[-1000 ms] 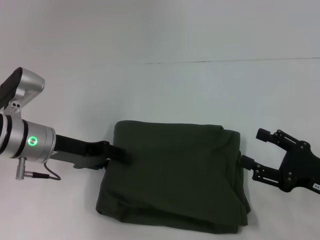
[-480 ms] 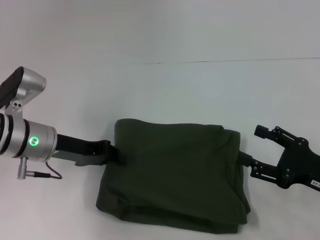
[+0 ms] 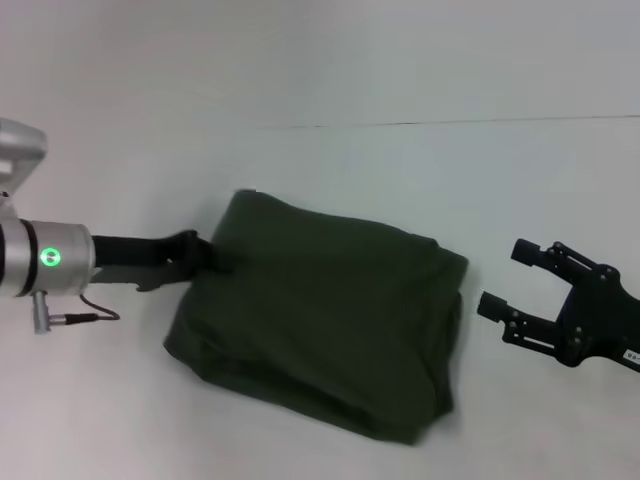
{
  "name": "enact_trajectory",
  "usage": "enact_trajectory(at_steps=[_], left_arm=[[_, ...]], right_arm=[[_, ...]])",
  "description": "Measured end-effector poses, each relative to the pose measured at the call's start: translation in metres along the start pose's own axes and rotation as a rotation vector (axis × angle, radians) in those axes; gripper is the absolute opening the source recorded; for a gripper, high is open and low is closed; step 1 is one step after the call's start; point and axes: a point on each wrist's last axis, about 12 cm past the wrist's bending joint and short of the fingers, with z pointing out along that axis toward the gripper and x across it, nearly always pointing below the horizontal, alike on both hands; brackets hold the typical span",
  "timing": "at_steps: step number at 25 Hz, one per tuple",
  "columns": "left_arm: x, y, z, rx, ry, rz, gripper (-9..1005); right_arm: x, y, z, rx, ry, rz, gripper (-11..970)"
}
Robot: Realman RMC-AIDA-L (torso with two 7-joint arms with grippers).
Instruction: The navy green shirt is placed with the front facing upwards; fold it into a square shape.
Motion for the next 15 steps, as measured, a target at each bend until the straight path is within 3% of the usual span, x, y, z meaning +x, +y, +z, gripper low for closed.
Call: enact_trajectory(at_steps=[9, 15], left_arm=[[0.005, 0.030, -0.025, -0.020, -0.127, -0.091, 123], [0.031, 0.040, -0.037, 0.048, -0.081, -0.150, 118]], right_arm=[[-0.004, -0.003, 0.007, -0.009, -0.005, -0.010, 915], [-0.006, -0.004, 0.010, -0.004, -0.016, -0.010, 915]])
